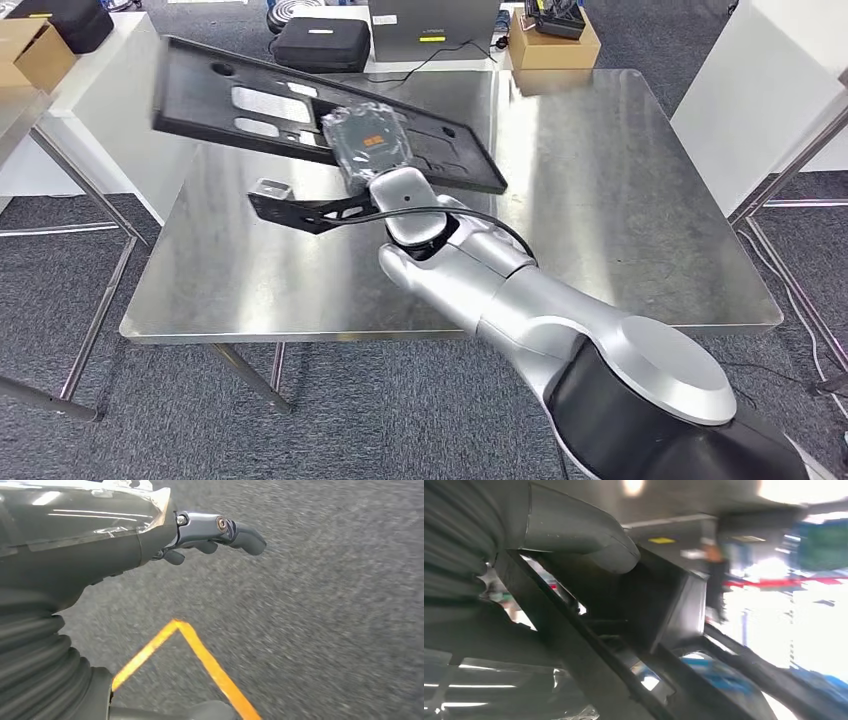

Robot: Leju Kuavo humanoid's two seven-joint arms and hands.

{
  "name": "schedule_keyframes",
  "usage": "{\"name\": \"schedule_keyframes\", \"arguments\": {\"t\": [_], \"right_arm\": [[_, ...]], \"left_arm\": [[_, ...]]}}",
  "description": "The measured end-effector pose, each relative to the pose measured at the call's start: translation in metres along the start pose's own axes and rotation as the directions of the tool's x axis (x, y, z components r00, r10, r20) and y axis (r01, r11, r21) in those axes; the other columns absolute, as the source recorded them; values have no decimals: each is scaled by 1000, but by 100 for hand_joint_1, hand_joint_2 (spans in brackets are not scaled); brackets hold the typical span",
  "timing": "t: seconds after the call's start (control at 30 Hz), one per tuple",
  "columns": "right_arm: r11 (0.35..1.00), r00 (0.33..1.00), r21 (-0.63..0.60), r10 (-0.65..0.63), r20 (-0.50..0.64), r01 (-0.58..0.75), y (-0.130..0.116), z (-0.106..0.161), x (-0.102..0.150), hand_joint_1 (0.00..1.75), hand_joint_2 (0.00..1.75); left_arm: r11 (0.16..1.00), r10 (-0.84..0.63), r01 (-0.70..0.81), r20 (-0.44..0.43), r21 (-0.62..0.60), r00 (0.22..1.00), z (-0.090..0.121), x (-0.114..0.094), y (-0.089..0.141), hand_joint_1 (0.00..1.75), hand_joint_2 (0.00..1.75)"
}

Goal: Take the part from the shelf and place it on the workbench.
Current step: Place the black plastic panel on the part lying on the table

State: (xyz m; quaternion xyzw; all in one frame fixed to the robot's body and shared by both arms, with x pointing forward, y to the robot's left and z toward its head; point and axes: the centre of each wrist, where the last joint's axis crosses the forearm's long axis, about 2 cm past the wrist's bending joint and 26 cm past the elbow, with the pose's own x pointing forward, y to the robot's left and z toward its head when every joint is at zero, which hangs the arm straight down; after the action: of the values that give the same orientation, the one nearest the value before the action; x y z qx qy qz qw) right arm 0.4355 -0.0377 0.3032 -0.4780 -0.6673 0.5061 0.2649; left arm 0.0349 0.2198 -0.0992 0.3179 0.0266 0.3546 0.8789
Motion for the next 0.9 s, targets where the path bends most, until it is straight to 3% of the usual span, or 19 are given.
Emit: {"name": "schedule_keyframes", "arguments": {"t": [0.3,0.7,0.9], "right_arm": [[979,965,161,160,-207,-128,28,10,-53,175,175],[960,935,229,222,-275,-161,42,20,-82,175,175],[922,890,330,315,-330,-204,49,28,-113,175,175]], "left_arm": [[994,77,-75,14,-85,997,-4,7,-1,0,175],[990,92,-90,12,-112,996,-7,9,0,0,175],[963,122,-110,32,-246,992,-11,13,0,0,175]]}}
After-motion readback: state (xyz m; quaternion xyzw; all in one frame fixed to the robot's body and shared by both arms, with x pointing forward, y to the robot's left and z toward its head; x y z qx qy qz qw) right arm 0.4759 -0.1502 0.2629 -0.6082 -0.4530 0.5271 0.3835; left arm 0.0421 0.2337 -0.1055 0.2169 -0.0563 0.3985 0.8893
